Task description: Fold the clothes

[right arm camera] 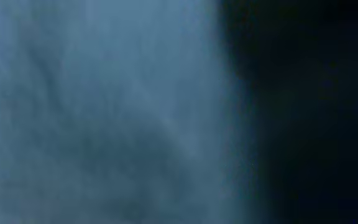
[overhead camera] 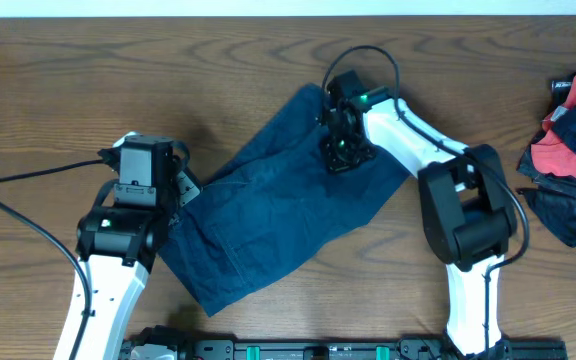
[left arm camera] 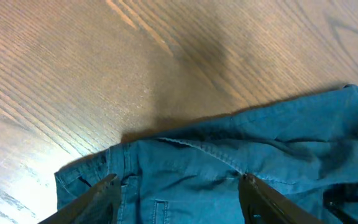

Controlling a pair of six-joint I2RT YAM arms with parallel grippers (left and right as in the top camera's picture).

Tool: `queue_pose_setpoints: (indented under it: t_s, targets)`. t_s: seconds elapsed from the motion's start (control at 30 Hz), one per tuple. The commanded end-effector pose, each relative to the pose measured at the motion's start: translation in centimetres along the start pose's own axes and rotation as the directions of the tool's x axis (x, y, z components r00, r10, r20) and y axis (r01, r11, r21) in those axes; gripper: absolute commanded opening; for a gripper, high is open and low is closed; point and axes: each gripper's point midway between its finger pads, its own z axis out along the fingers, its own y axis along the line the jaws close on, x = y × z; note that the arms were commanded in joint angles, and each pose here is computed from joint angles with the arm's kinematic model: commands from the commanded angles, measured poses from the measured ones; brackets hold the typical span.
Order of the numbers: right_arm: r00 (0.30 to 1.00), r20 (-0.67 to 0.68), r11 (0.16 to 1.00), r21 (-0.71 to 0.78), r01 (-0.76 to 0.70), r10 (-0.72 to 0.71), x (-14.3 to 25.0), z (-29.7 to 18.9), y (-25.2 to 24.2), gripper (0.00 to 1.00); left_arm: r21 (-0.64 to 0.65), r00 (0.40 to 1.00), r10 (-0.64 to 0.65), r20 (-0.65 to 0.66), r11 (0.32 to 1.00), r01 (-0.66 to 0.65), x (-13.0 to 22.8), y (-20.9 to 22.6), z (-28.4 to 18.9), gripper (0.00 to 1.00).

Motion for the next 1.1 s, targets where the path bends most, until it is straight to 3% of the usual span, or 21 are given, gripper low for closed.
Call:
queue_pose_setpoints:
  t_s: [0.0, 0.33, 0.7, 0.83, 0.9, 1.07]
  targets:
    - [0.994, -0.052, 0.996, 0.020, -0.091, 0.092, 1.0, 2.1, -1.9, 0.01, -0.008, 1.000, 0.006, 0.017, 1.000, -0.006, -0.5, 0.2, -0.4, 0.63]
    - [0.929, -0.005, 0.928, 0.052, -0.369, 0.370, 0.7, 0.1, -11.0, 0.01, -0.023, 1.000, 0.010, 0.000, 1.000, -0.010, 0.0, 0.5, -0.4, 0.64]
    - [0.801, -0.021, 0.797, 0.113, -0.593, 0.599, 4.8, -2.6, -20.7, 0.01, -0.022, 1.000, 0.010, 0.001, 1.000, -0.010, -0.1, 0.5, -0.4, 0.64]
    - [0.793, -0.006, 0.787, 0.124, -0.604, 0.609, 5.0, -2.9, -21.8, 0.01, -0.021, 1.000, 0.011, -0.014, 1.000, -0.011, 0.2, 0.5, -0.3, 0.64]
    - [0.834, 0.006, 0.831, 0.076, -0.551, 0.552, 4.1, -3.2, -21.1, 0.01, -0.011, 0.998, 0.014, -0.055, 1.000, -0.014, 1.0, 0.3, 0.0, 0.76]
    - [0.898, 0.107, 0.900, 0.042, -0.434, 0.428, 0.5, -6.9, -19.0, 0.24, 0.088, 0.961, 0.024, -0.277, 0.996, 0.000, 5.2, -1.5, 1.5, 0.84]
